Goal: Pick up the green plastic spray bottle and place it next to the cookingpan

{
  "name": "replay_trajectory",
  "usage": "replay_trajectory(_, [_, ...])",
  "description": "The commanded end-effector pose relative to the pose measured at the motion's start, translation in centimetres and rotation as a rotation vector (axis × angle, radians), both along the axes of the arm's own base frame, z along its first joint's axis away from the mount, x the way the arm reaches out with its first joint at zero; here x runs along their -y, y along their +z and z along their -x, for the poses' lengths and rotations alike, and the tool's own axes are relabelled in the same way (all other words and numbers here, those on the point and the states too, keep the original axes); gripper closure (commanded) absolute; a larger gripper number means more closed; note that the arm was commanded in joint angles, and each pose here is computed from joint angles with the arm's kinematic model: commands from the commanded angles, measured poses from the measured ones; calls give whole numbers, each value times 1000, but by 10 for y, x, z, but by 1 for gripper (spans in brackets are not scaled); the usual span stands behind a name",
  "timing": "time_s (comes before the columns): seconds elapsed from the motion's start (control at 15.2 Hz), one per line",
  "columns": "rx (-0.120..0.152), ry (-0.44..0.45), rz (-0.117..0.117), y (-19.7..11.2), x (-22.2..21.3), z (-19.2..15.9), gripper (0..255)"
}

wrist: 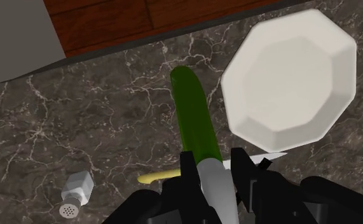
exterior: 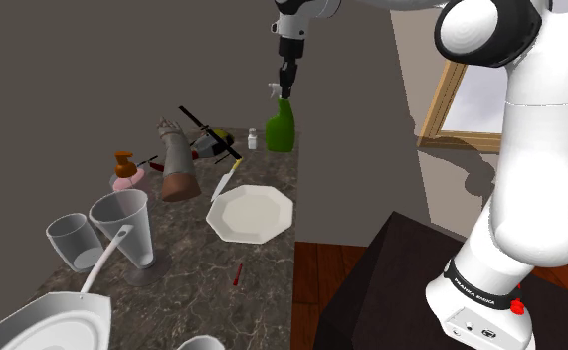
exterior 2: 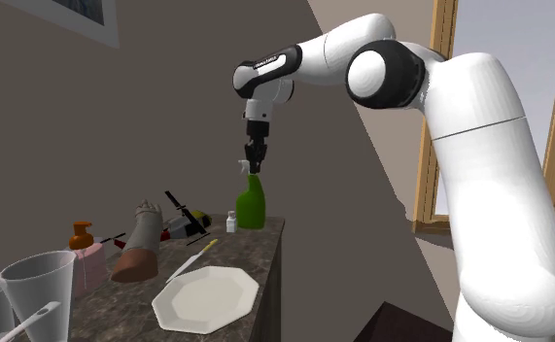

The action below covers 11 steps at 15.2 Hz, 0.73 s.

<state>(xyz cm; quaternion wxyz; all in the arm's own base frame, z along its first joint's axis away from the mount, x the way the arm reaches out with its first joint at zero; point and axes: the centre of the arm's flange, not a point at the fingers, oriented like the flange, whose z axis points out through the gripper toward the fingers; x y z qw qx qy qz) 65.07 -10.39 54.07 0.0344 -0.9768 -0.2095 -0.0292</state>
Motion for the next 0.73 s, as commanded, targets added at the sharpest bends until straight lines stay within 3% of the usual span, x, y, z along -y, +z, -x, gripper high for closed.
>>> replay_trajectory(0.0, [0, 0, 0, 12, 0, 1, 255])
replay_trajectory(0.13, [0, 0, 0, 21, 0, 1, 255])
replay_trajectory(0.66, [0, 0, 0, 21, -101, 29, 255])
